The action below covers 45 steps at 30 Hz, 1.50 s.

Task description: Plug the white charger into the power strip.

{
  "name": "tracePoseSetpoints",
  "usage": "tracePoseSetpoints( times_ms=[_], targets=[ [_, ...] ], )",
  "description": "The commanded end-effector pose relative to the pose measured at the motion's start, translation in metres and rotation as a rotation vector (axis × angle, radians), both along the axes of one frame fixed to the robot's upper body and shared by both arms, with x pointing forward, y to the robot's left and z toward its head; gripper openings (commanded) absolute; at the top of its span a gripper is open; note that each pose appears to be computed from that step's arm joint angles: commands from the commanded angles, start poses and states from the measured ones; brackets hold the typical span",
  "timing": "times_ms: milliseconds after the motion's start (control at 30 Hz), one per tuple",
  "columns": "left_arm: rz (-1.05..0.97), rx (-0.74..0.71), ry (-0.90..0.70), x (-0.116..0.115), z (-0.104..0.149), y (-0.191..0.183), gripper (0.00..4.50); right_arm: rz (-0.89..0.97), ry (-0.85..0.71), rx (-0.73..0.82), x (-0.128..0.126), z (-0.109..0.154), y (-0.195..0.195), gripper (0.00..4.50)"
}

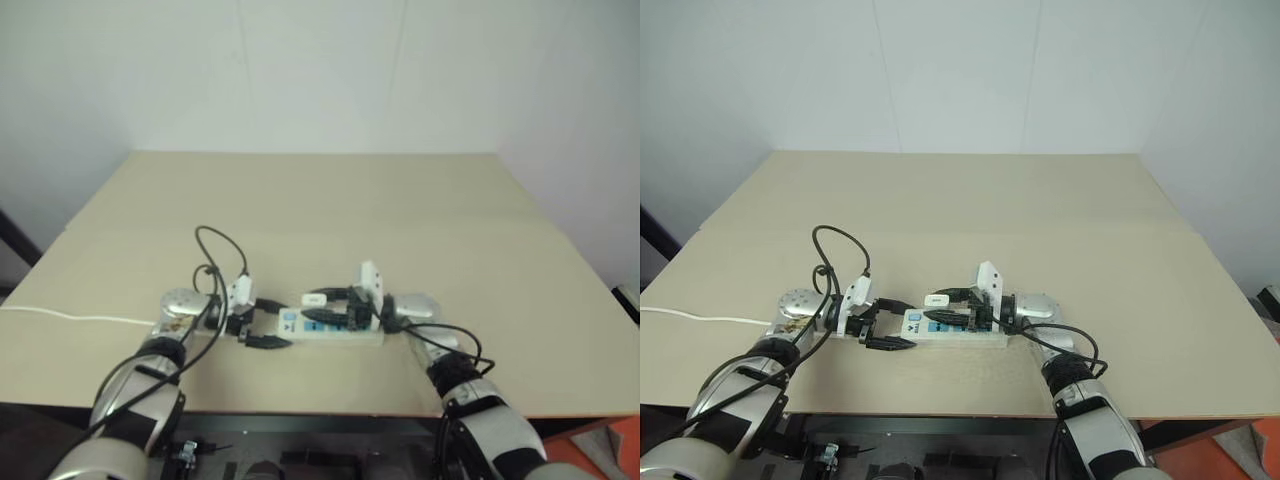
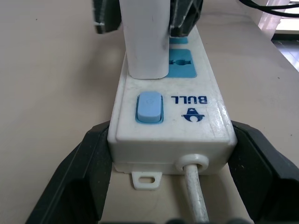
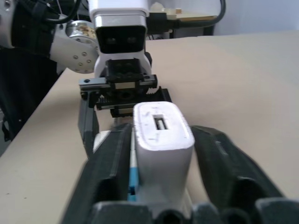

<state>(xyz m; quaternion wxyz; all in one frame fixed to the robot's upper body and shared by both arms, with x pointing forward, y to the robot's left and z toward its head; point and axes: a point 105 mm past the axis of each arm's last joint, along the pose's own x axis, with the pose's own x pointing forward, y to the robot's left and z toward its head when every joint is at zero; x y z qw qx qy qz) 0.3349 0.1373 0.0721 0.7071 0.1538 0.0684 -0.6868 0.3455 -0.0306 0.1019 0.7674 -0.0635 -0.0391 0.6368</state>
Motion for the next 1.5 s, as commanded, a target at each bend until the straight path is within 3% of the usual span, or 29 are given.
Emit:
tracePoseSetpoints(
  times_ms=[33, 100, 133, 500, 600, 733, 933, 1067, 1233, 1367, 1500],
  targets=[
    [-0.055, 0.024, 0.007, -0.007, -0.005, -0.002, 3.27, -0.088, 0.169, -0.114, 0.000, -0.047, -0.020, 3.78],
    [-0.055, 0.023, 0.008, -0.007, -0.005, -0.002, 3.27, -0.093, 0.171, -0.113, 0.001, -0.046, -0.020, 4.45],
    [-0.055, 0.023, 0.008, -0.007, -0.005, -0.002, 3.27, -0.093, 0.171, -0.112, 0.002, -0.046, -0.020, 4.48],
    [-0.058, 0.033, 0.031, -0.007, -0.005, -0.003, 3.27, -0.072, 0.097, -0.070, 0.005, -0.026, -0.023, 4.48],
    [-0.054, 0.011, 0.029, -0.005, -0.001, -0.004, 4.29, -0.077, 0.059, -0.061, 0.006, -0.020, -0.023, 4.50],
    [-0.055, -0.012, -0.004, -0.004, 0.007, -0.002, 4.45, -0.069, 0.033, -0.064, 0.005, -0.017, -0.026, 4.50],
    [-0.044, -0.077, -0.093, -0.006, 0.037, 0.016, 4.45, -0.069, -0.055, 0.003, -0.001, 0.010, -0.040, 4.50],
    [-0.003, -0.095, -0.143, -0.008, 0.063, 0.040, 4.45, -0.092, -0.189, 0.025, -0.009, 0.046, -0.058, 4.50],
    [0.093, 0.006, -0.141, -0.019, 0.074, 0.087, 4.45, -0.117, -0.265, -0.146, -0.028, 0.070, -0.104, 4.50],
    [0.173, 0.046, -0.133, -0.028, 0.081, 0.117, 4.45, -0.152, -0.142, -0.332, -0.044, 0.075, -0.150, 4.50],
    [0.209, 0.036, -0.130, -0.029, 0.087, 0.127, 4.45, -0.179, -0.122, -0.441, -0.058, 0.073, -0.177, 4.50]
  ],
)
